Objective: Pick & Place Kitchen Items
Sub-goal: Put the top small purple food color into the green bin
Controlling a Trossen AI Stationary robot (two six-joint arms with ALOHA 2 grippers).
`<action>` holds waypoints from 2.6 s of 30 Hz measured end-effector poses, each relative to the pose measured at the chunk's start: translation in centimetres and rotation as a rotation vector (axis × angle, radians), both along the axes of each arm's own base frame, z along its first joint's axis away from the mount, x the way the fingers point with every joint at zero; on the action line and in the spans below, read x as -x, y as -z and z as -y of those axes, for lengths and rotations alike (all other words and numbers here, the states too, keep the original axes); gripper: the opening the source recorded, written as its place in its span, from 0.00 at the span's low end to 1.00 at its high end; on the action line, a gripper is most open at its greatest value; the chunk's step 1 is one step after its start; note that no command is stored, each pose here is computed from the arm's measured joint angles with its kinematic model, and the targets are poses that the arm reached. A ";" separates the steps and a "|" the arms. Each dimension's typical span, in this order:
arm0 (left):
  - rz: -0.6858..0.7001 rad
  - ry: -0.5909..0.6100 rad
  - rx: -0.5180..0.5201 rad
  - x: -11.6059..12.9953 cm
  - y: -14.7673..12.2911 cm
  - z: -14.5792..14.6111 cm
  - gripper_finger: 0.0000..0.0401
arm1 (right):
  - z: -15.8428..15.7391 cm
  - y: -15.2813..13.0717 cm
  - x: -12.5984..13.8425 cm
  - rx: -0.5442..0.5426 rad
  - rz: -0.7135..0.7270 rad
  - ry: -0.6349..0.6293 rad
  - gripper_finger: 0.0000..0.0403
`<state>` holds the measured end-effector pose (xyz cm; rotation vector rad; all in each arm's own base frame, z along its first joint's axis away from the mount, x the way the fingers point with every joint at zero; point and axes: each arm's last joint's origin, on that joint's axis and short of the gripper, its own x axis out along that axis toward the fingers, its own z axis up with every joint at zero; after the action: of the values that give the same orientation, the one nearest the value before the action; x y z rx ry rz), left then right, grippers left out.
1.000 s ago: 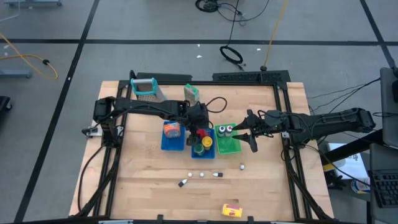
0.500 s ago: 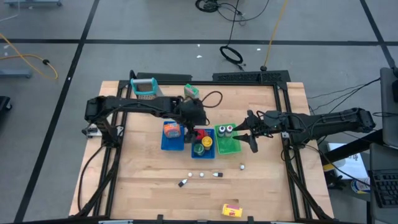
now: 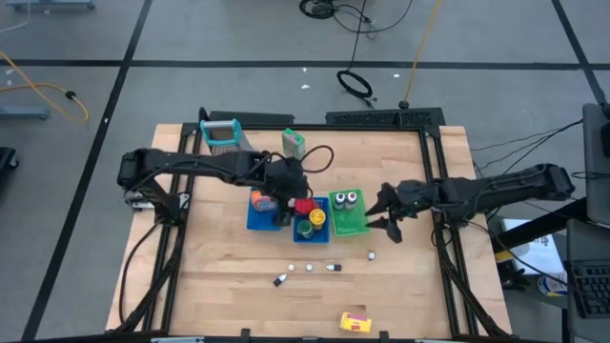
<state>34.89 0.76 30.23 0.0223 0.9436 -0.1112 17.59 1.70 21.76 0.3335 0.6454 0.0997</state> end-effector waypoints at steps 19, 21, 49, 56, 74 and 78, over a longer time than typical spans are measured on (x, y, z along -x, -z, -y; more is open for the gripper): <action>0.007 0.049 -0.021 0.1 -0.1 4.1 0.60 | -4.3 7.5 3.2 -0.124 0.010 -0.036 0.42; 0.007 0.050 -0.018 0.1 -0.1 4.3 0.60 | -4.6 7.9 3.5 -0.132 0.031 -0.041 0.42; 0.029 0.022 -0.026 0.0 -0.2 4.3 0.60 | -7.1 10.7 3.8 -0.087 0.056 0.002 0.42; 0.029 0.028 -0.030 0.0 -0.2 4.3 0.60 | -7.5 11.4 3.3 -0.103 0.065 0.006 0.42; 0.031 0.043 -0.042 0.0 -0.2 4.3 0.60 | -8.1 12.4 2.5 -0.104 0.098 -0.011 0.22; 0.031 0.043 -0.042 0.0 -0.2 4.3 0.60 | -8.1 12.6 2.4 -0.102 0.094 -0.008 0.14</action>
<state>34.92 -3.58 30.45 0.0828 0.9151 -0.1300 15.17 9.79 9.16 0.4219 0.5493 0.1555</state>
